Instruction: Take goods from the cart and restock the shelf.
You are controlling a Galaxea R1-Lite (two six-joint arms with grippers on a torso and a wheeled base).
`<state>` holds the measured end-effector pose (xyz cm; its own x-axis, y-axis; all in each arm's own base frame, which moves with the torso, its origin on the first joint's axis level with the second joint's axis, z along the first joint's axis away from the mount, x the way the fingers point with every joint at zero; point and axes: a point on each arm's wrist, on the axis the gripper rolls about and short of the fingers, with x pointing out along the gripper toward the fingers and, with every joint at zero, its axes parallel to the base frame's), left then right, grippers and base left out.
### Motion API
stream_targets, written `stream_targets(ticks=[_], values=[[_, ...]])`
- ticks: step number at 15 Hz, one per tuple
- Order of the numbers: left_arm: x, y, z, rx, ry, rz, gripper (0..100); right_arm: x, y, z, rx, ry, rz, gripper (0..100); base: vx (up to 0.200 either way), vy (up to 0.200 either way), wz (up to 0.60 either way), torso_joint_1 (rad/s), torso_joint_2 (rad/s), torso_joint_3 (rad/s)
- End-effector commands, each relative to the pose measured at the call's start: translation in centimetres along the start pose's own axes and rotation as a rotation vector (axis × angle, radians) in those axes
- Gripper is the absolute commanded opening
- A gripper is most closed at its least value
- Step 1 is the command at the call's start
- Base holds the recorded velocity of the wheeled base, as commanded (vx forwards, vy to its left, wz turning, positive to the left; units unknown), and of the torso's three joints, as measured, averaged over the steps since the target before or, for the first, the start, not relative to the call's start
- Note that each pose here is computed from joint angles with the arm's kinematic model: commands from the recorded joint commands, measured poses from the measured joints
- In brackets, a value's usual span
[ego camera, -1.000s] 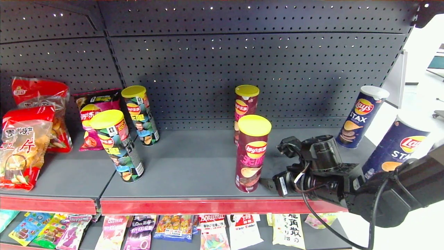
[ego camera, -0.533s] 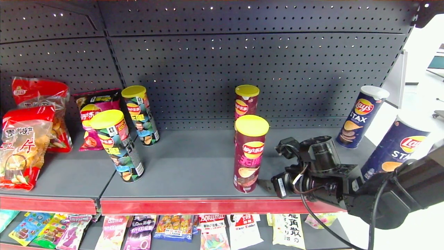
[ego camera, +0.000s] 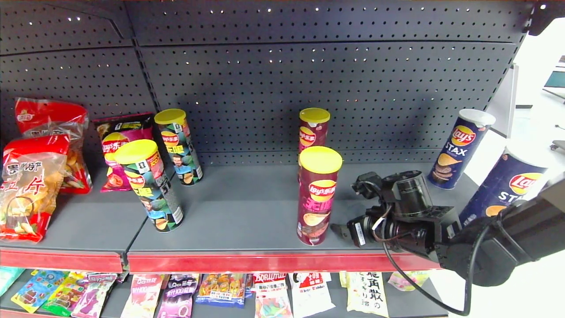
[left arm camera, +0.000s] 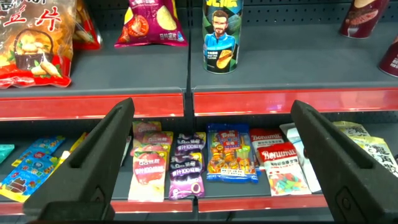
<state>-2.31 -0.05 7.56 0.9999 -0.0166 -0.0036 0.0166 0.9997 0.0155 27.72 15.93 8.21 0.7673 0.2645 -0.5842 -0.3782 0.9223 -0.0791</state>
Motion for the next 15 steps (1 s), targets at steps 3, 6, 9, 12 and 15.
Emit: stream_targets(ticks=[3,6,9,12,15], values=[[0.01,0.00,0.00,0.000,0.001,0.000,100,0.16,0.45,0.04,-0.007,-0.001,0.011,100,0.000,0.000,0.00,0.000,0.00,0.000],[0.01,0.00,0.00,0.000,0.001,0.001,100,0.20,0.77,0.15,-0.010,-0.005,0.018,100,0.000,0.000,0.00,0.000,0.00,0.000],[0.01,0.00,0.00,0.000,0.001,0.001,100,0.37,0.85,0.19,-0.010,-0.005,0.020,100,0.000,0.000,0.00,0.000,0.00,0.000],[0.01,0.00,0.00,0.000,0.001,0.000,100,0.49,0.88,0.48,-0.011,-0.014,0.020,100,0.000,0.000,0.00,0.000,0.00,0.000],[0.01,0.00,0.00,0.000,0.001,0.000,100,0.66,0.91,0.48,-0.010,-0.013,0.020,100,0.000,0.000,0.00,0.000,0.00,0.000]])
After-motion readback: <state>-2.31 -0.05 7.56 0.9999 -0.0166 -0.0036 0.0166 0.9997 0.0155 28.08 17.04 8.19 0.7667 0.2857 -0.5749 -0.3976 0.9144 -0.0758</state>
